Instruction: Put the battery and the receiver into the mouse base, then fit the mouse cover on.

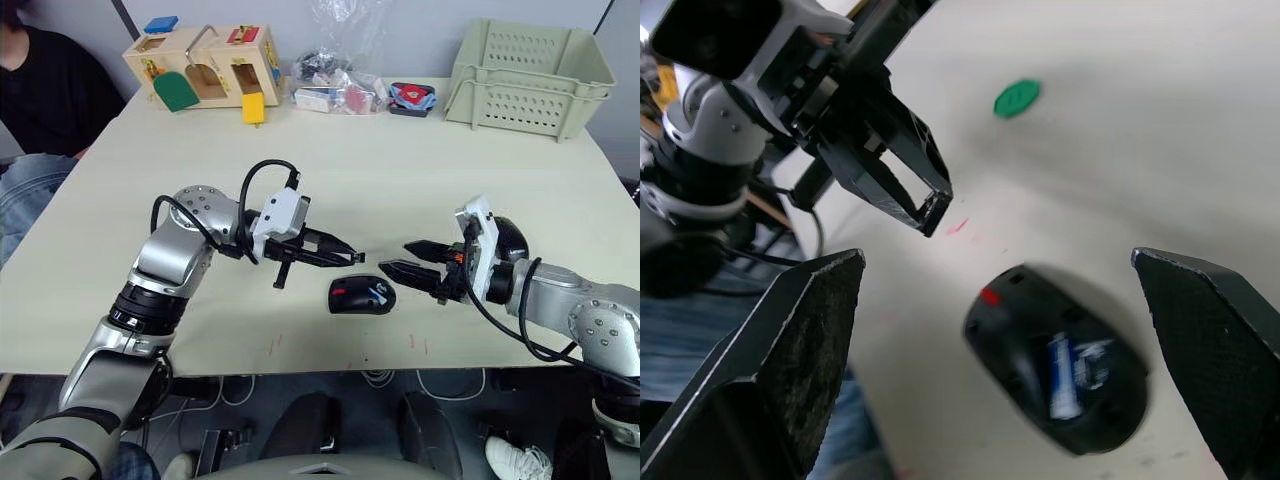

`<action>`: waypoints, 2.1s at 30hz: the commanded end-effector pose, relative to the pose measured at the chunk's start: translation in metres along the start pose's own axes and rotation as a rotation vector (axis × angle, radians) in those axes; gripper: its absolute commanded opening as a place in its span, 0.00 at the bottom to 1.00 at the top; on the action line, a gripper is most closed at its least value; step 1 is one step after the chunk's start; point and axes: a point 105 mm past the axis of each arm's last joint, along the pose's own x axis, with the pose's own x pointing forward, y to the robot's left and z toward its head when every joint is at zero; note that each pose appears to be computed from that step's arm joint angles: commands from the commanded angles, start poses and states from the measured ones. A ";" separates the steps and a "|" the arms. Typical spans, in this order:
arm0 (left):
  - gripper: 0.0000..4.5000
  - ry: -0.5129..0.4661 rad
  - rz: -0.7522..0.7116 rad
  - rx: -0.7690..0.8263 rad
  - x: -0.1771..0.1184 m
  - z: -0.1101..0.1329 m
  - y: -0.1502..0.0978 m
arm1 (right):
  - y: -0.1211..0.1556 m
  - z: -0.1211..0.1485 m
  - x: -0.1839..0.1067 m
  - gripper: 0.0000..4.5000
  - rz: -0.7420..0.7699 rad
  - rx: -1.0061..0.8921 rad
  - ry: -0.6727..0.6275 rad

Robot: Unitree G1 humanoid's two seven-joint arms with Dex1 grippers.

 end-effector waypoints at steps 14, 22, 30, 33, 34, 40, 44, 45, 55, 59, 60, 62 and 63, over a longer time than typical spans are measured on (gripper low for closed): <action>0.00 0.010 -0.004 0.071 0.007 0.012 0.000 | 0.021 0.010 0.019 0.39 -0.010 0.225 0.045; 0.00 0.002 -0.001 0.074 0.007 0.015 0.001 | 0.024 0.009 0.024 0.39 -0.003 0.227 0.061; 0.00 -0.003 -0.007 0.078 0.007 0.016 0.002 | 0.022 0.008 0.025 0.29 -0.017 0.234 0.065; 0.00 -0.005 -0.007 0.080 0.007 0.017 0.003 | 0.022 0.007 0.025 0.03 -0.014 0.235 0.069; 0.00 -0.005 -0.007 0.080 0.007 0.017 0.003 | 0.022 0.006 0.025 0.01 -0.011 0.235 0.072; 0.00 -0.004 -0.005 0.089 0.007 0.016 0.003 | 0.022 0.004 0.025 0.01 -0.008 0.241 0.077; 0.00 -0.007 -0.007 0.090 0.007 0.016 0.003 | 0.022 0.006 0.025 0.01 -0.005 0.244 0.071; 0.00 -0.008 -0.009 0.090 0.007 0.016 0.002 | 0.022 0.006 0.025 0.01 -0.004 0.245 0.071; 0.71 -0.049 -0.030 0.042 0.005 0.016 -0.003 | 0.027 0.008 0.018 0.00 0.003 0.197 0.049; 0.97 -0.054 -0.019 0.002 0.004 0.009 -0.005 | 0.022 0.006 0.009 0.00 -0.023 0.103 0.027; 0.97 -0.056 -0.020 -0.005 0.005 0.008 -0.006 | 0.021 0.006 0.007 0.00 -0.026 0.090 0.020; 0.97 -0.055 -0.017 -0.024 0.005 0.004 -0.010 | 0.016 0.001 0.001 0.00 -0.049 0.003 0.027; 0.97 -0.056 -0.013 -0.038 0.005 0.002 -0.011 | 0.015 -0.001 -0.002 0.00 -0.052 -0.048 0.019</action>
